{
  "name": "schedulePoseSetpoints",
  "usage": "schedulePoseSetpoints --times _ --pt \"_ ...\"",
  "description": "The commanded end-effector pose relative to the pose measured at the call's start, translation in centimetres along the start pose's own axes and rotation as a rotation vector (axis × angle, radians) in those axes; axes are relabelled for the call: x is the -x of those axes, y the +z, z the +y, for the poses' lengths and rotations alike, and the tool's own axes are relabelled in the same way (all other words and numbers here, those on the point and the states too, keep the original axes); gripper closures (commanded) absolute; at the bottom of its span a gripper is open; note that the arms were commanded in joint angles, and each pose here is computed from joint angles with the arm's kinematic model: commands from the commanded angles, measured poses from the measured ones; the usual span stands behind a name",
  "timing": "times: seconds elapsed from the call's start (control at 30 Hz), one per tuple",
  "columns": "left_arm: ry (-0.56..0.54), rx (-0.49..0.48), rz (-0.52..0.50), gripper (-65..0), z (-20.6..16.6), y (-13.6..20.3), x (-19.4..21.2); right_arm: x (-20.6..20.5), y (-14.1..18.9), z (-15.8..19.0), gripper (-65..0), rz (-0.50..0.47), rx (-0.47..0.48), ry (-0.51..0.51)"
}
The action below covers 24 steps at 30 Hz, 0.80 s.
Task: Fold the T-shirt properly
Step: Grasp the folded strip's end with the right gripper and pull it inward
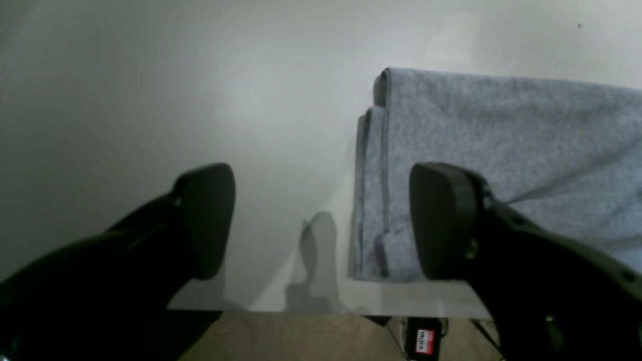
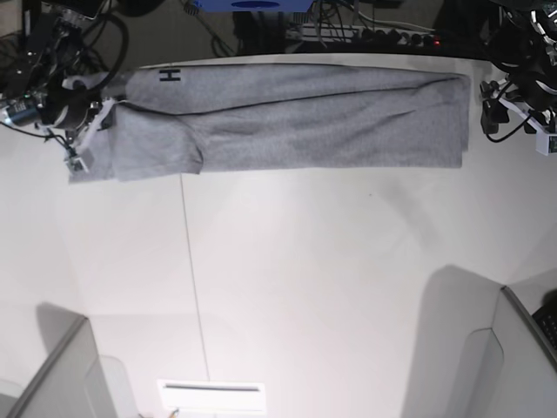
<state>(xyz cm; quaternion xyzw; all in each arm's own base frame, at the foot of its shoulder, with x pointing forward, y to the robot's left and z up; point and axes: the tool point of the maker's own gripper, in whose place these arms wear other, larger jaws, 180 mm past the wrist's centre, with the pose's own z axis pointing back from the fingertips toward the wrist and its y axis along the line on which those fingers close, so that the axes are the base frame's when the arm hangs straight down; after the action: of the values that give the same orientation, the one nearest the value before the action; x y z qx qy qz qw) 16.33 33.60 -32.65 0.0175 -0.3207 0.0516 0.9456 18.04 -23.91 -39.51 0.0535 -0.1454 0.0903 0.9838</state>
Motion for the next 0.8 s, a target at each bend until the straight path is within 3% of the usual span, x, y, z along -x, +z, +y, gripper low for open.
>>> schedulePoseSetpoints --times 0.0,0.3,0.47,0.5,0.57,0.63,0.7,0.77 --pt "-0.015 -0.001 -0.029 -52.5 0.1 0.3 -0.9 -0.3 0.7 -0.7 0.0 -0.012 0.027 0.013" --pt "-0.092 -0.044 0.085 -52.5 -1.2 -1.4 1.7 -0.4 1.8 -0.5 0.0 -0.032 0.056 0.04" --pt "-0.066 -0.009 0.071 -52.2 -2.9 -2.2 1.7 -0.3 1.7 -0.7 0.0 -0.025 0.06 0.041" --pt "-0.064 -0.003 0.067 -50.5 -3.1 -2.2 1.6 -0.1 1.8 -0.7 -2.6 -0.023 0.061 0.043" --pt "-0.063 0.001 0.061 -39.7 -3.3 -2.2 1.5 -0.2 2.1 -0.5 -22.4 -0.041 0.062 0.051" --pt "-0.056 0.014 0.053 -22.5 -3.9 -2.5 1.3 -0.6 2.3 -0.3 -31.5 -0.076 0.064 0.058" --pt "-0.041 0.026 0.05 -1.2 -4.4 -2.6 1.5 -1.2 2.4 -0.2 -30.5 -0.121 0.063 0.061" --pt "-0.027 0.048 0.043 0.0 -5.3 -3.1 1.4 -2.2 2.4 0.1 -23.1 -0.176 0.056 0.068"
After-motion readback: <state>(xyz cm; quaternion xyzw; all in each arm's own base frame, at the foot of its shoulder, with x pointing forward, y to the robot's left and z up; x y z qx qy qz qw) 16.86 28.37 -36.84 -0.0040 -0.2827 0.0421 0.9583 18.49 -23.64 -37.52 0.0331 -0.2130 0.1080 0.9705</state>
